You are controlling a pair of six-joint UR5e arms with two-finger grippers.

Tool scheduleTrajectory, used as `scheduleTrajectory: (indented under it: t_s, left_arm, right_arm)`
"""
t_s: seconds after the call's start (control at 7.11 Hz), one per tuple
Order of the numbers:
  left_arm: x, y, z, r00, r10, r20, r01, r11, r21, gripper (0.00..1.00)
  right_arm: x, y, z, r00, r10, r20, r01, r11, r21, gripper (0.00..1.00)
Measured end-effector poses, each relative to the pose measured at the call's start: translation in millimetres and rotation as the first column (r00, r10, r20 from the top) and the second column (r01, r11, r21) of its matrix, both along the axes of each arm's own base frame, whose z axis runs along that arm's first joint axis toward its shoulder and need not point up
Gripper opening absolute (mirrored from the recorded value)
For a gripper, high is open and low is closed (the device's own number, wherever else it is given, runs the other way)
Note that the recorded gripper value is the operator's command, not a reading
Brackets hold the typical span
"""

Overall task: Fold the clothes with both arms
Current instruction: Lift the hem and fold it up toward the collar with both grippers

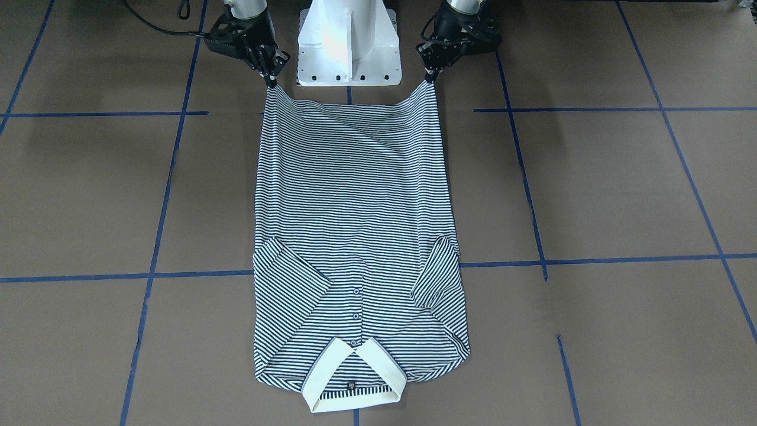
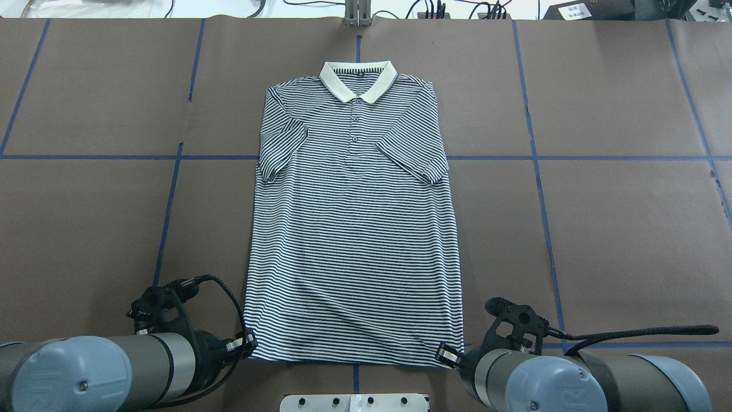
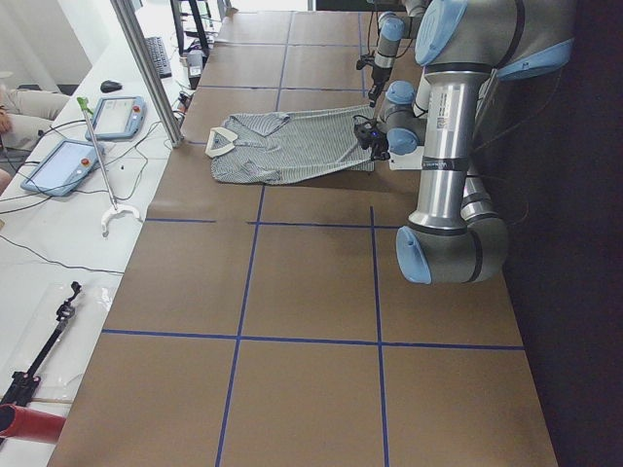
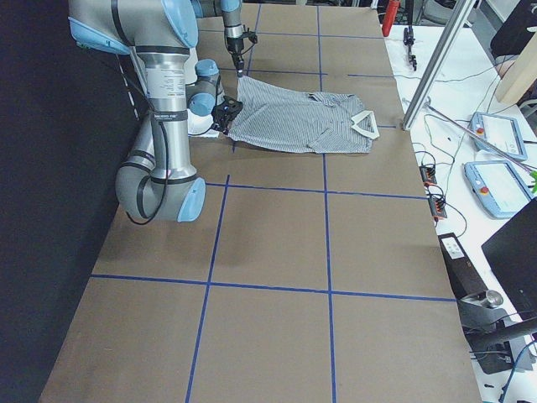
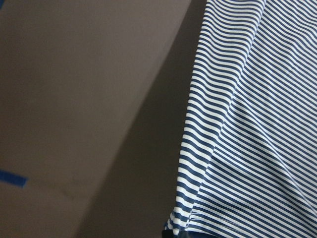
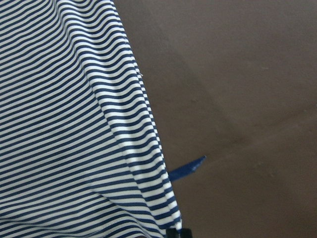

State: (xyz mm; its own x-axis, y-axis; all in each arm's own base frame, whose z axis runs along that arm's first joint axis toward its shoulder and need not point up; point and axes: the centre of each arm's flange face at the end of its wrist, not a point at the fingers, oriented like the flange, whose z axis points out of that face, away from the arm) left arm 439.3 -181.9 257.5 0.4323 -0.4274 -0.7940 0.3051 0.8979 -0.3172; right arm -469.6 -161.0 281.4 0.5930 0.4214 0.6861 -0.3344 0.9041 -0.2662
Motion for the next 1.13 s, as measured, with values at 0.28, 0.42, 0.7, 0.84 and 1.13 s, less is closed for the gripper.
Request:
scheduleTrajectory:
  t_s: [0.28,0.42,0.7,0.84,1.13]
  left_arm:
    - [-8,12,-13,1.0,-0.003,-0.008,0.003,0.999,-0.046,0.0]
    - [-9,11,-17,1.0,-0.006,-0.012,0.006,0.999,-0.046,0.0]
    - [-15,-32,-27,0.998,-0.063,-0.021,0.063,0.998,0.02,0.0]
    - [-12,-76,-29,0.995,-0.099,0.001,0.099,0.989,0.107,0.0]
    - [5,-180,-10,0.975,-0.202,0.09,0.18,0.962,0.206,0.0]
  right_arm:
    - [12,5,-5,0.995,-0.094,-0.041,0.094,0.995,-0.016,0.0]
    - [12,-3,-12,0.996,-0.077,-0.042,0.077,0.997,-0.006,0.0]
    - [13,-63,-37,0.997,0.078,-0.014,-0.077,0.995,0.064,0.0]
    - [11,-106,-40,0.989,0.145,-0.029,-0.141,0.984,0.109,0.0]
    - [10,-208,-21,0.972,0.215,-0.093,-0.191,0.957,0.217,0.0]
